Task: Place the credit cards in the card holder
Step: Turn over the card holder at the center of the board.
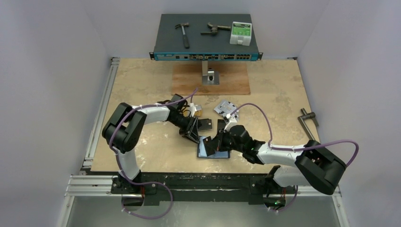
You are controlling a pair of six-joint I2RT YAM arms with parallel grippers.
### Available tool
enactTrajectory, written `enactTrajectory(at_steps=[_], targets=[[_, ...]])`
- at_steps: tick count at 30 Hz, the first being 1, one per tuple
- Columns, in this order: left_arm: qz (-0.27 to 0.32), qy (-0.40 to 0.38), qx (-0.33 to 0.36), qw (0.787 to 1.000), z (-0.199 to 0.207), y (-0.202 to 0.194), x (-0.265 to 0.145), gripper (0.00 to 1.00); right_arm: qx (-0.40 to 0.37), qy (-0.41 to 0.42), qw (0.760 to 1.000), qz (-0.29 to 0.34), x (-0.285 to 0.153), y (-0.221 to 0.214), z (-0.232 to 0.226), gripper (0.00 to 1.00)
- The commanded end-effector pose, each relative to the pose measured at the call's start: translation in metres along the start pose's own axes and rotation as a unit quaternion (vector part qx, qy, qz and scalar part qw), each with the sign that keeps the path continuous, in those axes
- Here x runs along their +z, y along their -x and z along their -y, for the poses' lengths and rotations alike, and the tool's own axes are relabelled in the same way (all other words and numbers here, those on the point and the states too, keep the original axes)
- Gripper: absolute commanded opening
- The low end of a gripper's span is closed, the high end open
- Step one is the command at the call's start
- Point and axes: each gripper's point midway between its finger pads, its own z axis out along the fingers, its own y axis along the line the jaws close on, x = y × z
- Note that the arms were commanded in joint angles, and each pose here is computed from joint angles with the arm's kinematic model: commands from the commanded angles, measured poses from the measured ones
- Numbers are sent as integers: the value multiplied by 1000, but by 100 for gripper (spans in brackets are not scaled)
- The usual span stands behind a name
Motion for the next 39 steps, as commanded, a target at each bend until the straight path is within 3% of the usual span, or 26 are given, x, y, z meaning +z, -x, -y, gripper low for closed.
enactTrajectory(at_steps=[1, 3, 4, 18, 23, 27, 28, 36, 39], targets=[[2, 30, -1, 1000, -10, 5, 4, 14, -6, 25, 999, 20, 0, 9, -12, 0], [-6, 36, -8, 999, -14, 4, 6, 1, -2, 23, 1000, 20, -2, 7, -9, 0], [-8, 38, -9, 999, -16, 4, 7, 0, 0, 20, 1000, 21, -3, 6, -8, 0], [8, 32, 21, 999, 0, 13, -5, 0, 1, -85, 996, 33, -32, 3, 39, 0], [-7, 7, 10, 1000, 9, 11, -3, 26, 3, -74, 997, 16, -23, -6, 40, 0], [-15, -7, -5, 1000, 10, 4, 0, 83, -1, -79, 997, 6, -13, -11, 45, 0], [-14, -14, -6, 1000, 11, 3, 0, 89, 0, -82, 997, 3, -11, -12, 47, 0], [-23, -48, -38, 998, 11, -15, 11, 99, 23, -103, 994, 0, -16, -23, 61, 0], [-30, -36, -6, 999, 17, -23, 16, 100, 27, -105, 994, 2, -19, -24, 62, 0]])
